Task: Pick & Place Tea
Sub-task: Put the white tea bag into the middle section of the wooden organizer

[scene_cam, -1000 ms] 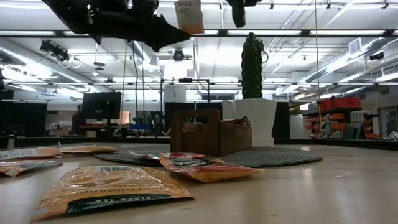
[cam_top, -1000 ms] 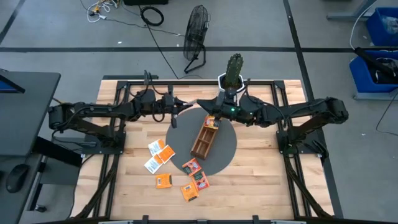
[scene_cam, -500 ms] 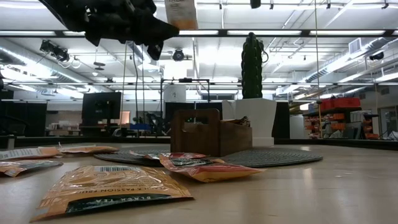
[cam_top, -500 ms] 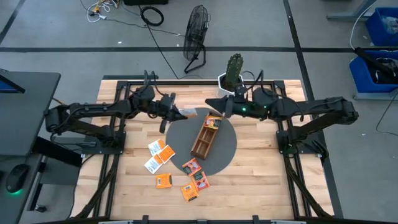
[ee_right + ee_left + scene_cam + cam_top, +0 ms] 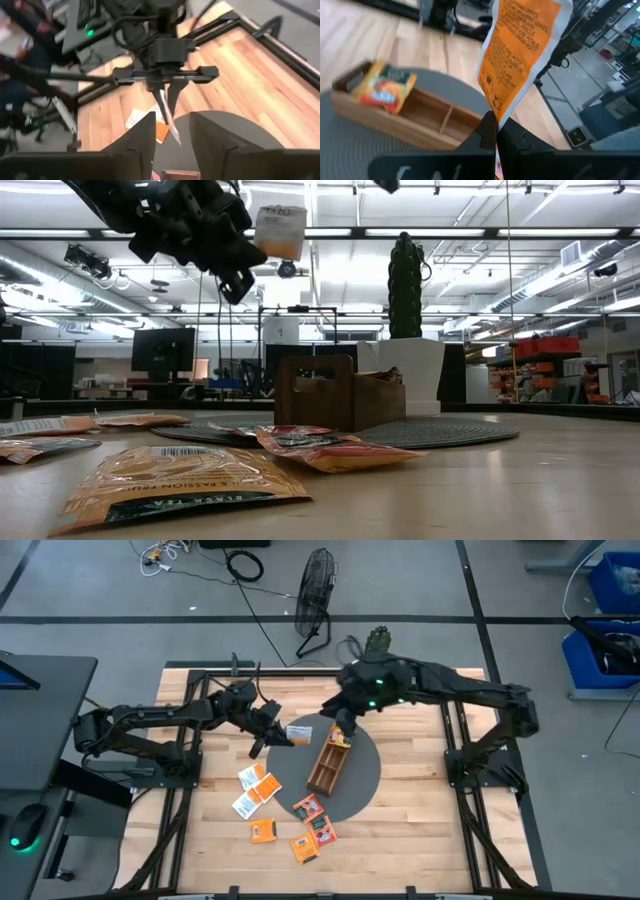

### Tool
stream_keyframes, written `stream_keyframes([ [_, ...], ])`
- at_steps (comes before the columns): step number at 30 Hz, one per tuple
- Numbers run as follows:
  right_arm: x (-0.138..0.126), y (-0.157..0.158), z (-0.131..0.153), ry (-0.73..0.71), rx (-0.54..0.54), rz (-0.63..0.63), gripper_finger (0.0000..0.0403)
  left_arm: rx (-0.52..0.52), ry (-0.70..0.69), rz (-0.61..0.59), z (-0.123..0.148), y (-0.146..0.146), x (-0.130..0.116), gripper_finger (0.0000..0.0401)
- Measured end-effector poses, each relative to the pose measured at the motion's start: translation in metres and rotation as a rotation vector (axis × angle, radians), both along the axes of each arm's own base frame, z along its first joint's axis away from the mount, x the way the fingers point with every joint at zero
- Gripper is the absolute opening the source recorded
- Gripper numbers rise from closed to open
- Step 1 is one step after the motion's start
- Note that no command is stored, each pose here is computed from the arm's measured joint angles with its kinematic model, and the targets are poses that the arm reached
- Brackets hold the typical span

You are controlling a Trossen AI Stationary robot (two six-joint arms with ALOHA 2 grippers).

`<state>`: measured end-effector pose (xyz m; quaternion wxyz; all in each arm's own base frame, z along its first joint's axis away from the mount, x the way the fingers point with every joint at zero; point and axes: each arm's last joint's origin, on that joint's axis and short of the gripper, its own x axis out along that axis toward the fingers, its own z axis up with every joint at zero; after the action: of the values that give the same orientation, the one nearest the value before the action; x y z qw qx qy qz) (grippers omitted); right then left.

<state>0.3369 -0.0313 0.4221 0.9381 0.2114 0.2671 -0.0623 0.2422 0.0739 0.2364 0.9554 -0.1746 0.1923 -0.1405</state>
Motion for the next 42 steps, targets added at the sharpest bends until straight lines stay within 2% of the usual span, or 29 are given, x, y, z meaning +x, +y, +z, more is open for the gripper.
stream_keyframes([
  [5,0.035,-0.001,-0.012,0.083,-0.05,0.122,0.0144,-0.018,0.026,0.002,-0.002,-0.001,-0.001,0.0002],
  [8,0.045,-0.002,-0.015,0.127,-0.07,0.174,0.0151,-0.034,0.037,0.008,-0.003,-0.001,-0.001,0.0002],
  [20,0.078,-0.006,-0.059,0.289,-0.097,0.218,0.0156,-0.042,0.046,0.01,-0.003,-0.001,-0.001,0.0002],
  [25,0.08,-0.006,-0.061,0.286,-0.09,0.233,0.0153,-0.045,0.052,0.01,-0.004,-0.001,-0.002,0.0002],
  [30,0.081,-0.005,-0.063,0.284,-0.073,0.25,0.012,-0.044,0.052,0.009,-0.004,-0.001,-0.002,0.0002],
  [36,0.084,-0.004,-0.06,0.241,-0.041,0.294,0.0014,-0.041,0.049,0.009,-0.003,-0.001,-0.001,0.0002],
  [42,0.083,-0.004,-0.061,0.257,0.015,0.243,0.0004,-0.023,0.052,0.043,-0.004,0.0,-0.001,0.0021],
])
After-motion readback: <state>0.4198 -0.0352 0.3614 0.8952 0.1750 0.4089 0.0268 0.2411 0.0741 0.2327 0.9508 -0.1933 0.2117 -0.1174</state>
